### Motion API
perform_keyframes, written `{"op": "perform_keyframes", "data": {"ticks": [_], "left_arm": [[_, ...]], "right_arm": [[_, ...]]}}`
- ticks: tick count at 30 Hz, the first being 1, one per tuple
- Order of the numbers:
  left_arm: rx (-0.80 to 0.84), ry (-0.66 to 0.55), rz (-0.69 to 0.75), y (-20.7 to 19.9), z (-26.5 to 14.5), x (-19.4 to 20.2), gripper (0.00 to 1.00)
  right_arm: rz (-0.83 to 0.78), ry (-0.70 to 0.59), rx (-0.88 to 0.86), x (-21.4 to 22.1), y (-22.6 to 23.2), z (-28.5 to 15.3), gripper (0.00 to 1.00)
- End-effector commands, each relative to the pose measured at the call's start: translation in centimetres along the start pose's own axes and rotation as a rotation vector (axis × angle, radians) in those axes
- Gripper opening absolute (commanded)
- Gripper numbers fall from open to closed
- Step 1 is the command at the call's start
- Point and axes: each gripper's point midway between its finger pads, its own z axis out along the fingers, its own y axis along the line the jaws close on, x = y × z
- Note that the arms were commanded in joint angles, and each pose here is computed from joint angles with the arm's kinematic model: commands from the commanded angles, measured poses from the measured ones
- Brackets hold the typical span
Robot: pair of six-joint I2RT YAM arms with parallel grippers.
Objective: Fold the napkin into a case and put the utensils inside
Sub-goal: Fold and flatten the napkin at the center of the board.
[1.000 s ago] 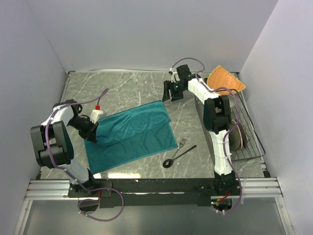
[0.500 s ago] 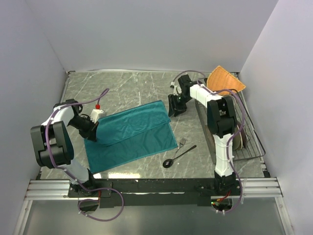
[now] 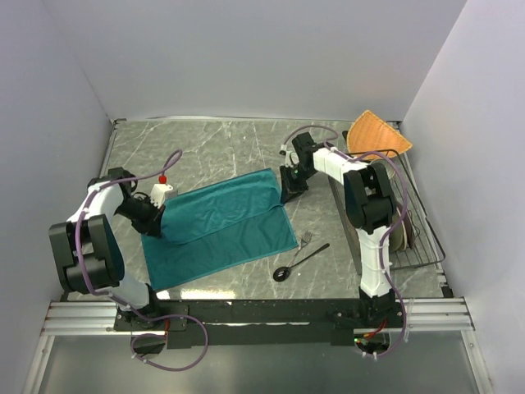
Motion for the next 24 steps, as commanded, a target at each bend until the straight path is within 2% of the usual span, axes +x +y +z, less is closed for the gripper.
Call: {"op": "perform_keyframes", "data": {"ticks": [1, 2, 14, 22, 23, 24], "left_arm": [[-0.030, -0.036, 0.029, -0.3, -0.6, -0.5, 0.01], [-0.028, -0.034, 0.028, -0.4, -0.6, -0.5, 0.01], [-0.080, -0.059, 0.070, -1.5, -2.4, -0.6, 0.01], [-0.076, -0.044, 0.107, -3.0, -2.7, 0.0, 0.01], [-0.072, -0.033, 0.113, -3.3, -2.4, 0.3, 0.01], [-0.078, -0.031, 0.113, -3.3, -2.3, 0.3, 0.01]], "right_arm": [[-0.020, -0.002, 0.021, 0.6, 0.1, -0.4, 0.10], [-0.021, 0.003, 0.015, 0.7, 0.2, -0.5, 0.00], [-0.062, -0.066, -0.003, 1.9, 1.9, -5.2, 0.00], [-0.069, -0.025, 0.010, 3.0, 1.2, -4.6, 0.00], [-0.059, -0.009, 0.008, 3.0, 1.2, -4.4, 0.01], [-0.037, -0.004, 0.014, 2.8, 1.2, -4.1, 0.07]]}}
